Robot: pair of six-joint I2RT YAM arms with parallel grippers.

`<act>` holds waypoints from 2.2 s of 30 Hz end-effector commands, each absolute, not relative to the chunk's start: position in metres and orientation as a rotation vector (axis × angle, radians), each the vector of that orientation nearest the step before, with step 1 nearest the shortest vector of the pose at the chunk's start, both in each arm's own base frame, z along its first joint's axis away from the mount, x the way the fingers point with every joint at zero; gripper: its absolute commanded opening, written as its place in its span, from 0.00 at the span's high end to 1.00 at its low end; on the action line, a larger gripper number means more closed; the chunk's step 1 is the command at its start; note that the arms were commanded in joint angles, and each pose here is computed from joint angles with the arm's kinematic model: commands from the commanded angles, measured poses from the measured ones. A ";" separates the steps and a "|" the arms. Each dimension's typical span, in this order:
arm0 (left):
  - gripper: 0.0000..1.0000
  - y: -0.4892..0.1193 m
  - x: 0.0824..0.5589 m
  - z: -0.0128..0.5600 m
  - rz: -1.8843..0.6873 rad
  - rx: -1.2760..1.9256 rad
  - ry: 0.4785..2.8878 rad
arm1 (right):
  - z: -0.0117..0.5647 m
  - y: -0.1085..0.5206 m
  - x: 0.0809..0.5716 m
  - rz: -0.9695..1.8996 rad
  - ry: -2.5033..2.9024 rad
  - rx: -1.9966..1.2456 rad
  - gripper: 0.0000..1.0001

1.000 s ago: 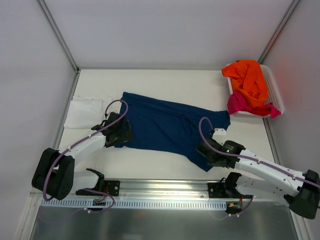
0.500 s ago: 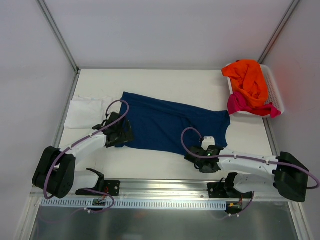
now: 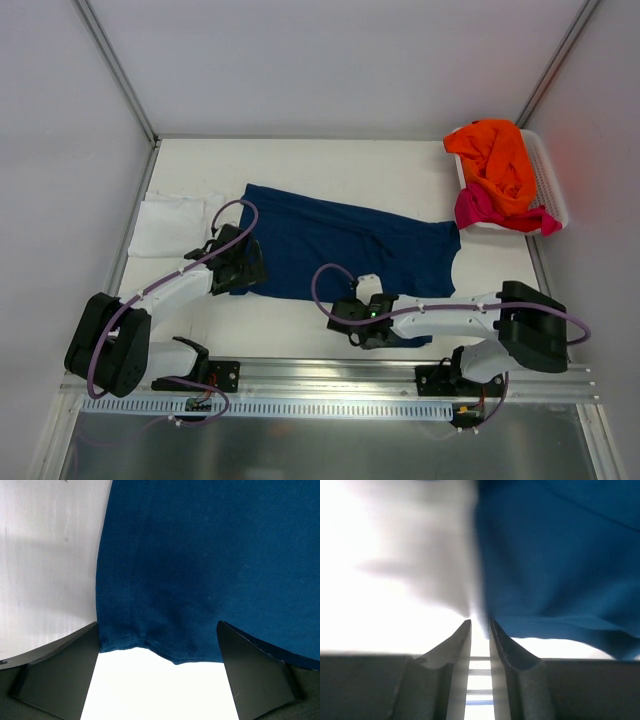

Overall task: Fold and stack the t-shirts
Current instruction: Fold the flattened tshirt in 1/3 of the way

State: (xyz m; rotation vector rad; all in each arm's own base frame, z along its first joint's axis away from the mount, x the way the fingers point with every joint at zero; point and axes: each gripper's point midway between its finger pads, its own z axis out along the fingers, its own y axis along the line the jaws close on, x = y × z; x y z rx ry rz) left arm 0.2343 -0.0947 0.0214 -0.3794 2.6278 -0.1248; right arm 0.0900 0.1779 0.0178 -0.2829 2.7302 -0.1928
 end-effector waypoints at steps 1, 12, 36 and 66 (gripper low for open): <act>0.01 -0.100 0.242 0.032 -0.146 -0.371 2.596 | 0.035 0.235 0.082 0.004 2.713 -0.350 0.76; 0.01 -0.097 0.241 0.032 -0.138 -0.365 2.589 | 0.090 0.279 0.075 0.047 2.601 -0.448 0.74; 1.00 -0.128 0.382 0.166 -0.118 -0.235 2.274 | 0.092 0.141 0.331 -0.224 2.541 0.161 0.99; 1.00 -0.094 0.564 0.004 -0.213 -0.474 2.592 | 0.034 0.140 0.502 -0.010 2.812 0.194 0.99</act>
